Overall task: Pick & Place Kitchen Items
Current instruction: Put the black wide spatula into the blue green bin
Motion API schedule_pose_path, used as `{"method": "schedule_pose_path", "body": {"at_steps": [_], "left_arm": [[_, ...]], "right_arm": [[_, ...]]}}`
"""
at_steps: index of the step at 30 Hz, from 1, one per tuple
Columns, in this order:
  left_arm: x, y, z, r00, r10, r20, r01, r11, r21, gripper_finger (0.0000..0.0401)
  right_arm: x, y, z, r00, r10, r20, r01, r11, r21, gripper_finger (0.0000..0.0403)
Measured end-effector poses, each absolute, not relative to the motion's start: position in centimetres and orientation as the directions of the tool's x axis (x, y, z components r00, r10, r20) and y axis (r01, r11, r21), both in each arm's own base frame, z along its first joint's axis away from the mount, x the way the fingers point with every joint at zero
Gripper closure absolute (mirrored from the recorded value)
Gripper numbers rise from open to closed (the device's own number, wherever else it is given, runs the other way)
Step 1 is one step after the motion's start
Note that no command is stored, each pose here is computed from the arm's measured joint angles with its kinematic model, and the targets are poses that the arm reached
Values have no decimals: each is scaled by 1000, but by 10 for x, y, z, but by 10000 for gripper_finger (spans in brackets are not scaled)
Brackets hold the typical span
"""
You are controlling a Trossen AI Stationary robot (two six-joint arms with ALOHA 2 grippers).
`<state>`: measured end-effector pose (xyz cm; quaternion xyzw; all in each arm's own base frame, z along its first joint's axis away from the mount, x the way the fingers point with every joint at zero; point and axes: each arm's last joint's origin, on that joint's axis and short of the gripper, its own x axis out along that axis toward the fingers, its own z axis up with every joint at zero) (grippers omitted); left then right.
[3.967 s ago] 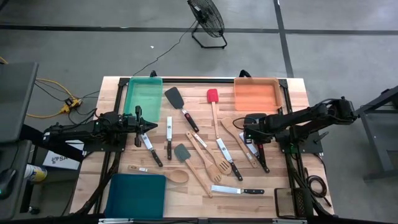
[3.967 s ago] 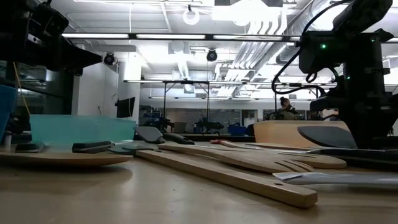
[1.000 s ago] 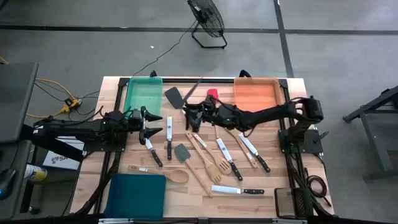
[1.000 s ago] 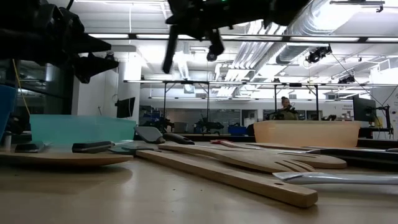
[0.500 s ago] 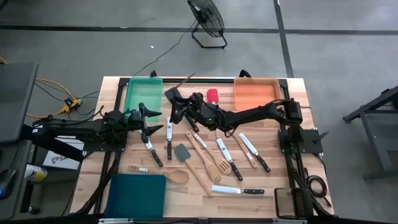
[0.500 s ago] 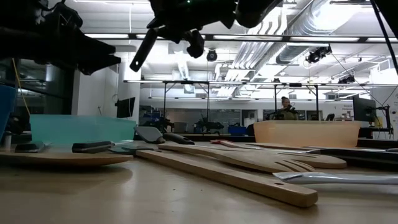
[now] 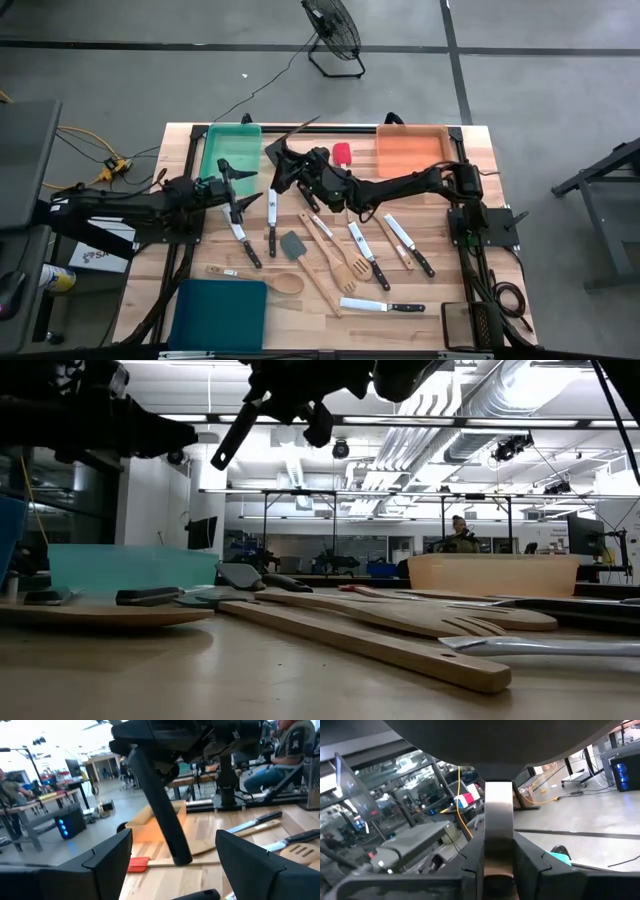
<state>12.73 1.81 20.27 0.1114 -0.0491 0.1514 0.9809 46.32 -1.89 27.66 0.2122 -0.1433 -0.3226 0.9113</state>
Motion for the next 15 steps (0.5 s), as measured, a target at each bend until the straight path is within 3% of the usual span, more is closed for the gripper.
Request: {"method": "schedule_pose_path", "body": {"at_steps": [15], "left_arm": [[198,29,235,897,433,-91,-414,894,168,118]], "right_arm": [[462,-20,276,718,-687,117,574,679,458,340]]}}
